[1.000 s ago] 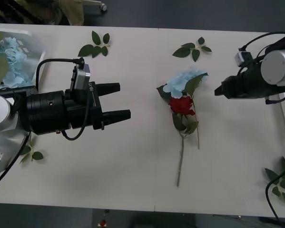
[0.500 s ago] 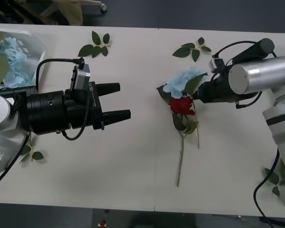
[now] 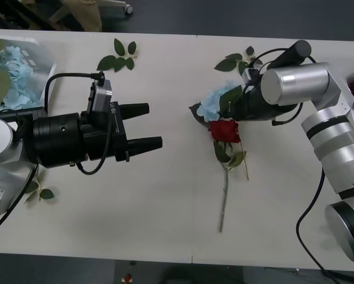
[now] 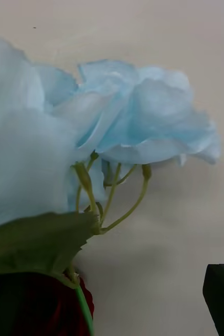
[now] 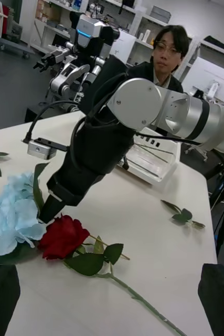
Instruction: Put the red flowers into the right box and the blue flowers into the left box
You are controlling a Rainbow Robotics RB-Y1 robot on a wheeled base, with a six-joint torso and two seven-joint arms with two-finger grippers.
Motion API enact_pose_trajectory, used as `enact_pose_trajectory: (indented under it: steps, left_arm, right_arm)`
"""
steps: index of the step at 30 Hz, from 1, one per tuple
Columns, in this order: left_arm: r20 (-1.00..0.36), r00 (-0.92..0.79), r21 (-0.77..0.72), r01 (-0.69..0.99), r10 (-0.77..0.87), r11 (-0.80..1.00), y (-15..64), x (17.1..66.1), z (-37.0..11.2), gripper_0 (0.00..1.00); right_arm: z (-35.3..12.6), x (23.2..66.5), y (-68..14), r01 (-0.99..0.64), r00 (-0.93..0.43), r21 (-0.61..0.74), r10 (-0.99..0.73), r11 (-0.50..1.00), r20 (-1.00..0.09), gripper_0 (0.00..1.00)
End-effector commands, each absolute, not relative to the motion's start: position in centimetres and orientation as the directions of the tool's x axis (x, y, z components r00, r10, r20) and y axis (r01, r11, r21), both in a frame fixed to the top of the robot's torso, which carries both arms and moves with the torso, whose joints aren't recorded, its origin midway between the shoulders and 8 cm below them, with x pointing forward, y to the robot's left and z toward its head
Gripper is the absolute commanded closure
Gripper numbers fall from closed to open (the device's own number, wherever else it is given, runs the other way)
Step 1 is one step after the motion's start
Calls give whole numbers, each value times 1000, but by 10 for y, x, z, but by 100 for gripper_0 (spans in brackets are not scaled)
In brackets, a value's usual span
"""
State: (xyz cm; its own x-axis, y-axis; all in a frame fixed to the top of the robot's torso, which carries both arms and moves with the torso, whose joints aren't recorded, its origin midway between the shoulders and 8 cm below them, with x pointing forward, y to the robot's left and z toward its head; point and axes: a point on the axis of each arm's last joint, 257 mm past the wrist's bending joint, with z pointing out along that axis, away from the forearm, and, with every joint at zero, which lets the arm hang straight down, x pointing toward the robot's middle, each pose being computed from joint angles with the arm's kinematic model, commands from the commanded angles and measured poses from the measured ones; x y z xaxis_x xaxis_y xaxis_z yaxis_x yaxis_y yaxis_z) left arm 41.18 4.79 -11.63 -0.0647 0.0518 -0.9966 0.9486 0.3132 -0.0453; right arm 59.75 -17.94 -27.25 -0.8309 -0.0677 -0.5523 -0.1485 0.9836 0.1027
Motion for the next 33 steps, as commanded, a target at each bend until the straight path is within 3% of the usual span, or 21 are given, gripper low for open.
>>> enact_pose_trajectory:
  steps: [1,17,18,22,28,33]
  left_arm:
    - [-1000,-4,5,950,27,313,46,413,-96,0]
    - [-1000,-4,5,950,27,313,46,413,-96,0]
    - [-1000,-4,5,950,27,313,46,413,-96,0]
    - [-1000,-4,5,950,27,313,46,413,-96,0]
    - [-1000,-4,5,950,27,313,46,413,-96,0]
    - [-1000,-4,5,950,27,313,46,413,-96,0]
  right_arm:
    - [-260,604,-172,-182,-813,71,-109,981,-572,0]
    - [-278,599,-178,-212,-824,44,-154,976,-546,0]
    - [-277,600,-179,-213,-822,42,-156,976,-547,6]
    - [-277,600,-179,-221,-821,38,-164,975,-547,48]
    - [-276,602,-177,-223,-815,39,-164,974,-556,81]
    - [-275,604,-179,-220,-812,36,-162,975,-561,96]
